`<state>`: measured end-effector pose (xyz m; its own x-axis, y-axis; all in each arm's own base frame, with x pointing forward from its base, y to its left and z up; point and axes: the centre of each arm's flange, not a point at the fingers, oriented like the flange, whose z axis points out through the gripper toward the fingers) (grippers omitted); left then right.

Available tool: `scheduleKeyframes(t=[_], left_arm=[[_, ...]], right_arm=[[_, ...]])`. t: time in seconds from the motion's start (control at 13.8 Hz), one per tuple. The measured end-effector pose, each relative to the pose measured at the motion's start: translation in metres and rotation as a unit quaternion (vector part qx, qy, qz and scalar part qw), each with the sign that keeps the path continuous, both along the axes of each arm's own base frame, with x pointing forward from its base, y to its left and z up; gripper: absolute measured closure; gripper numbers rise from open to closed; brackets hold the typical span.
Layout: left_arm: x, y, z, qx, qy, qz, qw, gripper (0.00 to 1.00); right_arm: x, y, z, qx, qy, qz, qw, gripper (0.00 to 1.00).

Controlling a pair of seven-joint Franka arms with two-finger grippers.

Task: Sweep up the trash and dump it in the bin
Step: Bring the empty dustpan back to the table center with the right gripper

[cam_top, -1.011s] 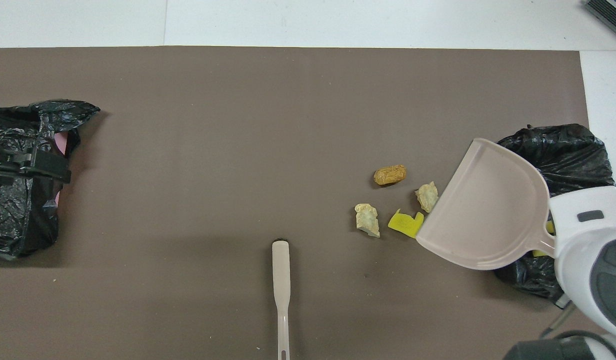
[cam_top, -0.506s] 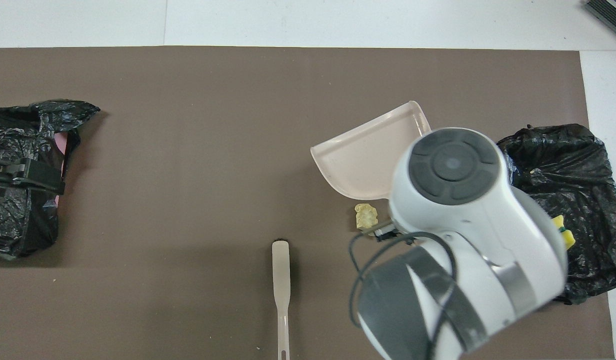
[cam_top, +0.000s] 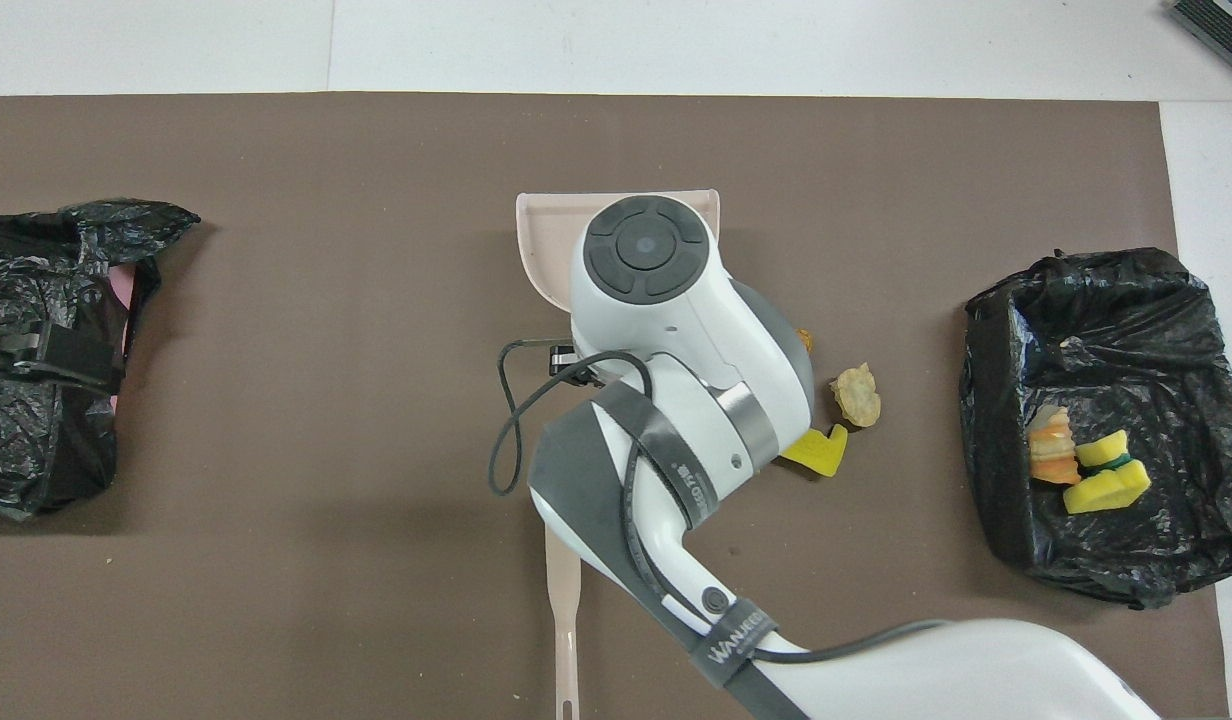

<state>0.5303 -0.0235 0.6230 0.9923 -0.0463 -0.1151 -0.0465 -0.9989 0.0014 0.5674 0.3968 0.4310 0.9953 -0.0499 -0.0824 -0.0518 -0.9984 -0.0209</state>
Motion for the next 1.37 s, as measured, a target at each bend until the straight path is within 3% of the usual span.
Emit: scheduleKeyframes(t=[0.22, 0.36, 0.87, 1.08, 1.3, 1.37], left_arm=[[0.001, -0.002, 0.002, 0.000, -0.005, -0.002, 1.000, 0.00], [0.005, -0.003, 0.005, -0.001, -0.022, -0.003, 1.000, 0.00], [0.006, -0.007, 0.005, -0.002, -0.027, -0.006, 1.000, 0.00], [0.006, -0.010, 0.001, -0.003, -0.023, -0.009, 1.000, 0.00], [0.007, -0.017, -0.005, -0.006, -0.016, -0.014, 1.000, 0.00], [0.007, -0.025, -0.010, -0.007, -0.013, -0.021, 1.000, 0.00]], right_arm=[[0.011, 0.031, -0.036, 0.020, -0.014, -0.003, 1.000, 0.68], [0.014, 0.036, -0.052, 0.025, -0.018, -0.003, 1.000, 0.68], [-0.001, 0.046, -0.088, 0.024, -0.014, 0.007, 1.000, 0.68], [-0.002, 0.045, -0.083, 0.024, -0.015, 0.008, 1.000, 0.41], [-0.014, 0.038, -0.039, 0.012, -0.009, 0.011, 1.000, 0.04], [-0.022, 0.034, -0.020, 0.007, -0.008, 0.012, 1.000, 0.00]])
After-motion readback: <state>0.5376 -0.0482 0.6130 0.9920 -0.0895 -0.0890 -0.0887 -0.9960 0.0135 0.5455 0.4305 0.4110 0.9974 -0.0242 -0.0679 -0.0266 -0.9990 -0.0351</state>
